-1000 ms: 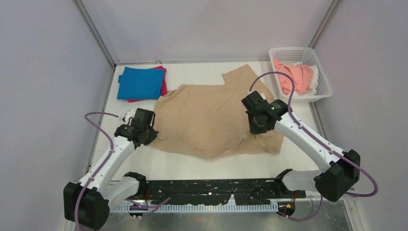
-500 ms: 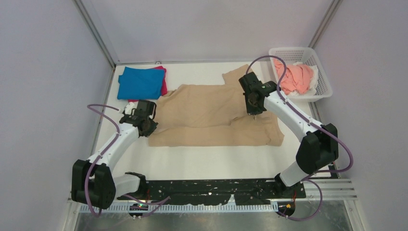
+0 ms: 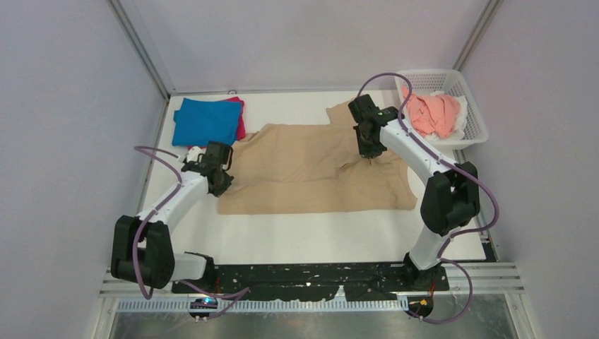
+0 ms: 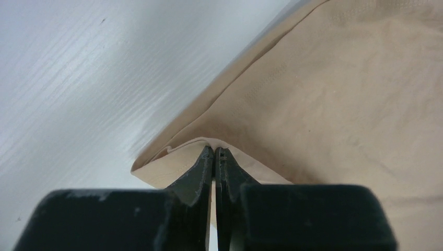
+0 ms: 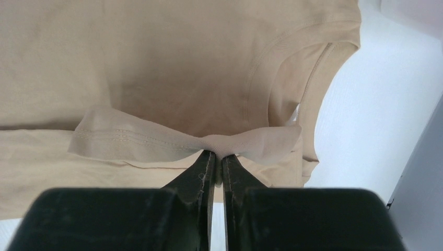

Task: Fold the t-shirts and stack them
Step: Fold the flattened tshirt in 1/3 of the way

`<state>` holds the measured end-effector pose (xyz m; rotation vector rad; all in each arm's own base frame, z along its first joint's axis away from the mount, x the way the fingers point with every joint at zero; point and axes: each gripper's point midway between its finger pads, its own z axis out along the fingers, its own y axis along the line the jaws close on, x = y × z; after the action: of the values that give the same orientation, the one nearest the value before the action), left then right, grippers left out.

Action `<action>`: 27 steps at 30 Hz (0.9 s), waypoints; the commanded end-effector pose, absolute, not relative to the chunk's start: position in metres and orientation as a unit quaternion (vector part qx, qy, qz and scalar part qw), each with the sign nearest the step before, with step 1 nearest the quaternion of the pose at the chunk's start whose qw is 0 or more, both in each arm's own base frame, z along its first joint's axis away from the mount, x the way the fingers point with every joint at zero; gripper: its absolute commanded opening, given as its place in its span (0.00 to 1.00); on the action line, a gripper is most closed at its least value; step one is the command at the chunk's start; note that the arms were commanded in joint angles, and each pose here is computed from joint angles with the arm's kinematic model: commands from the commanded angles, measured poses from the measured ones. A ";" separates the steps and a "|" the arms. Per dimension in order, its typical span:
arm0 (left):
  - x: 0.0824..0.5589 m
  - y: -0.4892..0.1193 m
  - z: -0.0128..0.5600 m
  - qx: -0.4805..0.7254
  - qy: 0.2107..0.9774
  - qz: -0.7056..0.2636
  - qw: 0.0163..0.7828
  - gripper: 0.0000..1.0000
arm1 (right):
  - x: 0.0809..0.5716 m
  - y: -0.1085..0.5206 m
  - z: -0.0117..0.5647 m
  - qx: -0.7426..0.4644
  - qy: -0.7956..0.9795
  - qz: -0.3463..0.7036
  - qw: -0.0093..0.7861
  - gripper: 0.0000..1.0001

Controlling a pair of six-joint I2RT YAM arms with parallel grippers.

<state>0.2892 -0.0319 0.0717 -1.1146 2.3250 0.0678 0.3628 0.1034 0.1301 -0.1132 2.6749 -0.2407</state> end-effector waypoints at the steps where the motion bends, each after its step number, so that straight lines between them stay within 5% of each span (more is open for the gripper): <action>1: 0.307 -0.021 0.082 -0.436 0.851 0.040 0.290 0.17 | 0.393 0.108 0.126 -0.034 0.968 -0.092 0.231 0.24; 2: 0.310 -0.020 0.084 -0.433 0.853 0.041 0.289 0.31 | 0.400 0.106 0.130 -0.025 0.967 -0.099 0.234 0.31; 3: 0.311 -0.018 0.087 -0.433 0.853 0.046 0.288 0.56 | 0.406 0.100 0.121 -0.019 0.967 -0.119 0.223 0.49; 4: 0.313 -0.016 0.093 -0.432 0.853 0.050 0.288 0.76 | 0.417 0.099 0.132 -0.007 0.964 -0.124 0.234 0.56; 6: 0.312 -0.009 0.109 -0.432 0.849 0.062 0.296 0.98 | 0.436 0.090 0.132 0.006 0.956 -0.162 0.245 0.68; 12: 0.299 -0.014 0.134 -0.410 0.855 0.027 0.317 1.00 | 0.421 0.058 0.157 0.066 0.930 -0.216 0.288 1.00; 19: 0.293 -0.065 0.114 -0.313 0.907 -0.082 0.271 0.99 | 0.357 0.051 0.147 0.097 0.927 -0.141 0.333 0.95; 24: 0.277 -0.077 0.085 -0.294 0.920 -0.100 0.240 1.00 | 0.317 0.128 0.119 0.003 0.947 0.101 0.304 0.95; 27: 0.274 -0.083 0.070 -0.289 0.923 -0.114 0.229 1.00 | 0.327 0.148 0.111 -0.013 0.938 0.150 0.314 0.95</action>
<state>0.2710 -0.0669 0.0809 -0.8631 2.5197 -0.1994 0.3092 0.0899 0.1176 0.0991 2.5316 0.0166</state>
